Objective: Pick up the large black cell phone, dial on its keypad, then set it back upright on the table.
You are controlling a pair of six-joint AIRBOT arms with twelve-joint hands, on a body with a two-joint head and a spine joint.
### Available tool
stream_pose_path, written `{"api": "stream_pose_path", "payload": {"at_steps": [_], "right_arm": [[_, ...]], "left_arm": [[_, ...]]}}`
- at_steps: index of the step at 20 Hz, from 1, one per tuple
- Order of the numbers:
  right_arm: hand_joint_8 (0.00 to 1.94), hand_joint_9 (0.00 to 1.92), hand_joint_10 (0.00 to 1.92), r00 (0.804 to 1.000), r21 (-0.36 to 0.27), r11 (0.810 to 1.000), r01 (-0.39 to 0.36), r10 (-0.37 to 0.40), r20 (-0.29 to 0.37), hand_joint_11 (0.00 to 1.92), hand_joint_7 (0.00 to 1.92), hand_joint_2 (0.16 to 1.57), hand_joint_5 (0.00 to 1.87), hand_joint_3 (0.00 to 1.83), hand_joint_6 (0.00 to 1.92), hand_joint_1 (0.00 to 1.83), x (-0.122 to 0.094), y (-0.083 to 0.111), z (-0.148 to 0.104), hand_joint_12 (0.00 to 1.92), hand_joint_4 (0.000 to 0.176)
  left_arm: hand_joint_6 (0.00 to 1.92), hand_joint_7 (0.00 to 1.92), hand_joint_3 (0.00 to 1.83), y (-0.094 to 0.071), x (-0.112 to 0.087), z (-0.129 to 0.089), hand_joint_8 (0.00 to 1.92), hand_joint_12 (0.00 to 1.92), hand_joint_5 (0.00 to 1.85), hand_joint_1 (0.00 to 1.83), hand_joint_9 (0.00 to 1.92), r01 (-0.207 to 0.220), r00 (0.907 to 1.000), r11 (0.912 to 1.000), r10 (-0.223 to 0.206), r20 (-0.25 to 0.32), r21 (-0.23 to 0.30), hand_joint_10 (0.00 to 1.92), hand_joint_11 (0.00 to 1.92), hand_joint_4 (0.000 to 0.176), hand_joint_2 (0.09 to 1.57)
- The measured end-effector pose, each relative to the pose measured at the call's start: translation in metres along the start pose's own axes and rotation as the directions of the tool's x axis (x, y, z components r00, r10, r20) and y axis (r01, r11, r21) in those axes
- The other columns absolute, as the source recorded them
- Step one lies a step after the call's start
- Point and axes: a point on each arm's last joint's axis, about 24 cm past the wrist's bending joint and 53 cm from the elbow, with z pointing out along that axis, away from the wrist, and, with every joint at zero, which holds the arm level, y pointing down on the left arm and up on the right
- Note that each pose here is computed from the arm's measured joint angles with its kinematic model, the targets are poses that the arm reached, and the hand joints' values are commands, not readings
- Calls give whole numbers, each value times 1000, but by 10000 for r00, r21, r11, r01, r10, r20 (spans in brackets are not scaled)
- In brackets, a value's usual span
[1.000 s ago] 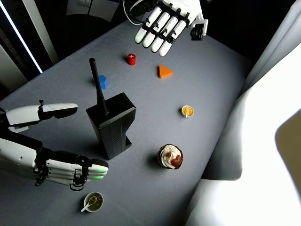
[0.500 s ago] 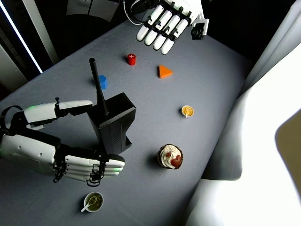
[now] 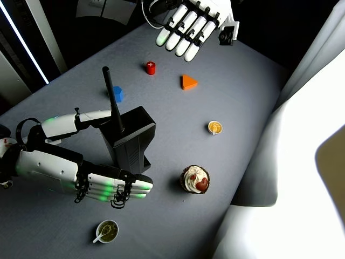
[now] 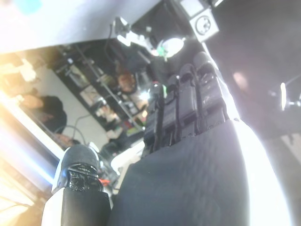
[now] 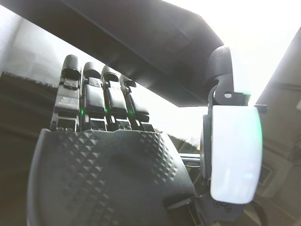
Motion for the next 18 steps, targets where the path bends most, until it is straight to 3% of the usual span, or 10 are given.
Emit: {"api": "stream_pose_path", "payload": {"at_steps": [3, 8, 10, 11, 12, 13, 14, 16, 17, 18], "right_arm": [[2, 341, 4, 10000, -164, 9999, -21, 20, -58, 0, 347, 1091, 332, 4, 3, 838, 2, 2, 4, 969, 0], [9, 439, 14, 10000, -426, 9991, 58, -58, -17, 33, 444, 1074, 407, 0, 6, 983, -2, 8, 13, 1029, 0], [12, 638, 36, 9999, -451, 9989, 98, -96, 34, 237, 615, 1114, 565, 2, 14, 1131, -5, 9, 15, 1047, 0], [12, 638, 36, 10000, -453, 9989, 96, -95, 25, 237, 615, 1114, 565, 2, 14, 1131, -5, 9, 17, 1047, 0], [825, 972, 945, 10000, -473, 9989, 68, -66, 38, 740, 913, 1129, 796, 0, 809, 1341, -4, 10, 18, 990, 0], [825, 972, 945, 10000, -468, 9989, 45, -43, 31, 740, 913, 1129, 796, 0, 809, 1341, -4, 9, 18, 990, 0], [1104, 926, 1279, 9999, -519, 9986, 104, -107, -41, 896, 916, 1132, 899, 0, 877, 1372, -2, 11, 18, 1195, 0], [1115, 912, 1305, 10000, -466, 9989, 75, -77, -57, 896, 923, 1127, 948, 0, 815, 1374, 0, 10, 19, 1253, 0], [1205, 967, 1160, 9999, -464, 9989, 81, -86, -103, 947, 947, 1123, 1013, 0, 763, 1271, 1, 10, 21, 1281, 0], [1142, 934, 1297, 9998, -442, 9989, 154, -160, -143, 967, 903, 1122, 1004, 2, 717, 1355, 1, 10, 22, 1250, 0]], "left_arm": [[0, 114, 1, -1, -1, 0, 1, 250, 165, 10, 78, 7, 10000, 10000, -7, 15, 35, 1, 0, 0, 1162], [2, 123, 0, -3, -6, 0, 2, 275, 176, 26, 85, -43, 9998, 9999, 40, 217, 113, 2, 0, 0, 1163], [0, 110, 2, -3, -5, 0, 1, 250, 156, 15, 71, -27, 9999, 9999, 25, 162, 112, 0, 0, 0, 1172], [0, 110, 2, -3, -4, 0, 1, 250, 156, 15, 71, -37, 9999, 9999, 36, 139, 109, 0, 0, 0, 1172], [2, 99, 1, -3, -4, 0, 2, 216, 145, 5, 58, -42, 9999, 9999, 40, 119, 112, 1, 0, 0, 1170], [2, 99, 1, -3, -4, -1, 2, 216, 145, 5, 58, -35, 9999, 9999, 34, 98, 136, 1, 0, 0, 1170], [1, 92, 0, -3, -3, -1, 0, 194, 141, 5, 54, 53, 10000, 9999, -54, 68, 119, 1, 0, 0, 1172], [4, 109, 0, -3, -4, -2, 2, 261, 161, 23, 75, 127, 9999, 9999, -128, 74, 110, 4, 0, 0, 1166], [1, 92, 1, -3, -3, -2, 1, 215, 144, 4, 57, 132, 9999, 9999, -133, 70, 109, 0, 0, 0, 1169], [4, 111, 0, -3, -3, -1, 5, 249, 156, 0, 74, 177, 9998, 9998, -177, 67, 108, 5, 0, 0, 1166]]}}
